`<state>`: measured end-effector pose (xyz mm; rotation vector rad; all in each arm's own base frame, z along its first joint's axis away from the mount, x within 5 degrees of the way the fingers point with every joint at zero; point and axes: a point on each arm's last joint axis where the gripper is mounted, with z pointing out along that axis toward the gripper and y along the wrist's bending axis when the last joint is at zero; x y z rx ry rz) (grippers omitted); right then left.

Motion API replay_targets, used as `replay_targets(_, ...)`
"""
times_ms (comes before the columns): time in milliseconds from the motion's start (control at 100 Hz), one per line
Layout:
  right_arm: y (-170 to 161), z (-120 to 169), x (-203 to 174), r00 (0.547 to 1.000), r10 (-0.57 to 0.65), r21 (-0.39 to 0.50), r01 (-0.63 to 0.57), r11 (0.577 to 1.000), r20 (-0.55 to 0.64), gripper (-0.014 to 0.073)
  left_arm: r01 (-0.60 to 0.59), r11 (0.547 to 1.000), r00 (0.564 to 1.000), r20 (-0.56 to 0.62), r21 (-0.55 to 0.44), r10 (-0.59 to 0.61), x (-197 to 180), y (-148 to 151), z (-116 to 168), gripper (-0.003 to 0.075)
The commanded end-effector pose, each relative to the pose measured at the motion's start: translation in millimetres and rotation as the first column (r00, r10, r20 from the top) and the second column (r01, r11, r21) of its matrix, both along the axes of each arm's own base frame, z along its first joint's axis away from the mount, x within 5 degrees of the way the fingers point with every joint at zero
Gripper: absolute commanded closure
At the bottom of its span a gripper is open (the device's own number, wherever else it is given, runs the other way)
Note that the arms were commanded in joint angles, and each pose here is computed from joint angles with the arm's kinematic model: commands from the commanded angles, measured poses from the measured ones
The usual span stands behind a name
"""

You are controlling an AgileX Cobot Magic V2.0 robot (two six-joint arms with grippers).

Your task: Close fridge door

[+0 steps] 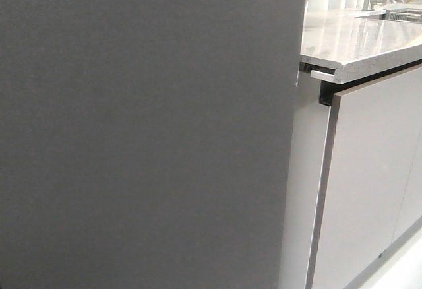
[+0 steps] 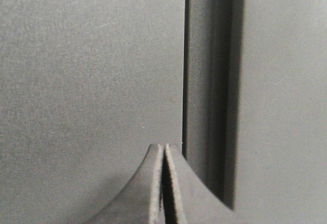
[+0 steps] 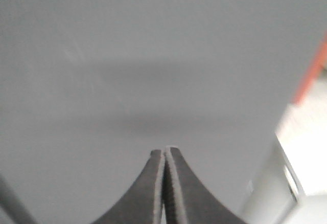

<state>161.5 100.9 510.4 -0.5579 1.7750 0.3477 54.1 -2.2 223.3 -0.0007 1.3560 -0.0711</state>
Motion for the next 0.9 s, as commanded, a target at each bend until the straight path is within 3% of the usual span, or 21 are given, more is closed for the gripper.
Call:
replay_targets(0, -19.9, 1.3, -25.4, 0.997, -0.037, 0.061, 0.032, 0.998, 0.071, 0.0638, 0.004, 1.0, 0.998, 0.057, -0.014, -0.003, -1.3, 0.1, -4.3, 0.074)
replay_targets(270, -59.7, -47.1, -90.1, 0.993, -0.055, 0.181, 0.035, 0.983, 0.106, 0.0638, 0.004, 1.0, 0.998, 0.057, -0.014, -0.003, -1.3, 0.1, -4.3, 0.074)
replay_targets(530, -73.8, -93.4, -113.5, 0.991, -0.06, 0.233, 0.031, 0.972, 0.122, 0.0638, 0.004, 1.0, 0.998, 0.057, -0.014, -0.003, -1.3, 0.1, -4.3, 0.074)
replay_targets(890, -78.3, -102.7, -120.9, 0.988, -0.061, 0.246, 0.025, 0.969, 0.142, 0.064, 0.004, 1.0, 0.998, 0.057, -0.014, -0.003, -1.3, 0.1, -4.3, 0.074)
